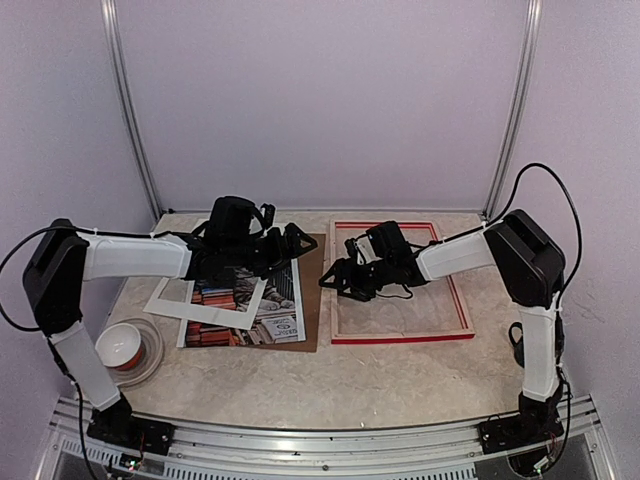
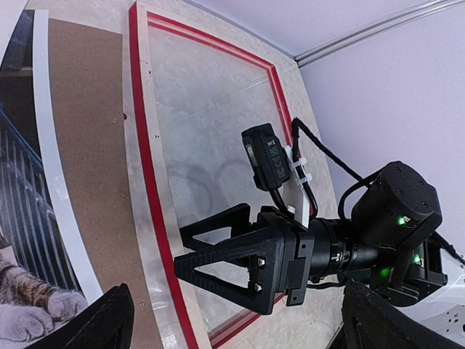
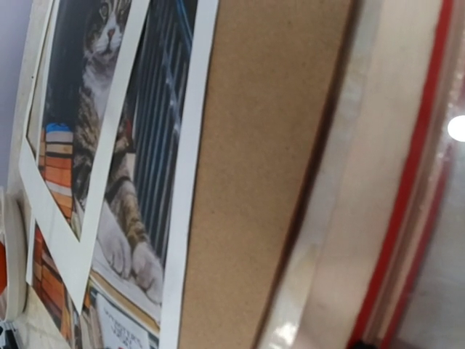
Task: Put the photo into the frame
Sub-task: Adjust the frame body at the center of the board, then move the mat board to the photo.
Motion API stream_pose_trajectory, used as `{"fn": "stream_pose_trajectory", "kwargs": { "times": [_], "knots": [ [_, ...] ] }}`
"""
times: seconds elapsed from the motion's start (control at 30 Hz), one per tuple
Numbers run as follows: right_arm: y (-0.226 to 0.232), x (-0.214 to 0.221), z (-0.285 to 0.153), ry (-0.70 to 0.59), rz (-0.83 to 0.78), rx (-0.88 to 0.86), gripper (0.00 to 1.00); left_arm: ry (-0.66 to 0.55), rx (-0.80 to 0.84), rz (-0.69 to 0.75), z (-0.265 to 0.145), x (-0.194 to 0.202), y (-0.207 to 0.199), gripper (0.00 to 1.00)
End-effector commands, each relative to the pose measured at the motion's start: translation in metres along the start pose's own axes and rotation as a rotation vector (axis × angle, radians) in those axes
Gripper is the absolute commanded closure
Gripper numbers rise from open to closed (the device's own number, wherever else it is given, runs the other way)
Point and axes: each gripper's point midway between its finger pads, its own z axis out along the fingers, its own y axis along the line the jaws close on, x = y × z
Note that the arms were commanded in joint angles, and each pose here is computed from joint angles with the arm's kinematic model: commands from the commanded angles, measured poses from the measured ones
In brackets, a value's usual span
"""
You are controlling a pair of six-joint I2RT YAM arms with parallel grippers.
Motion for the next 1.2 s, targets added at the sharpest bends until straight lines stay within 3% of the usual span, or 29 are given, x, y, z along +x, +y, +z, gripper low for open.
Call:
{"fn": "stream_pose_trajectory", "kwargs": {
  "times": [0.0,0.23,0.5,0.7,1.17],
  "knots": [
    [-0.008,0.014,0.004,0.035,-0.004,0.047,0.28,-0.019,-0.018,0.002,-0.002,-0.005,0.011,0.01],
    [0.013,-0.006,-0.027,-0.032,-0.081,0.095,0.27,-0.066,-0.111,-0.008,-0.017,-0.028,0.039,0.01],
    [0.062,-0.029,-0.084,-0.144,-0.201,0.073,0.26,-0.091,-0.458,0.047,-0.035,-0.051,0.106,0.01],
    [0.073,-0.030,-0.109,-0.189,-0.224,0.076,0.26,-0.029,-0.649,0.068,-0.038,-0.046,0.146,0.01],
    [0.068,-0.011,-0.103,-0.149,-0.241,0.062,0.26,-0.204,-0.642,-0.153,-0.115,-0.131,0.206,0.01]
  ]
}}
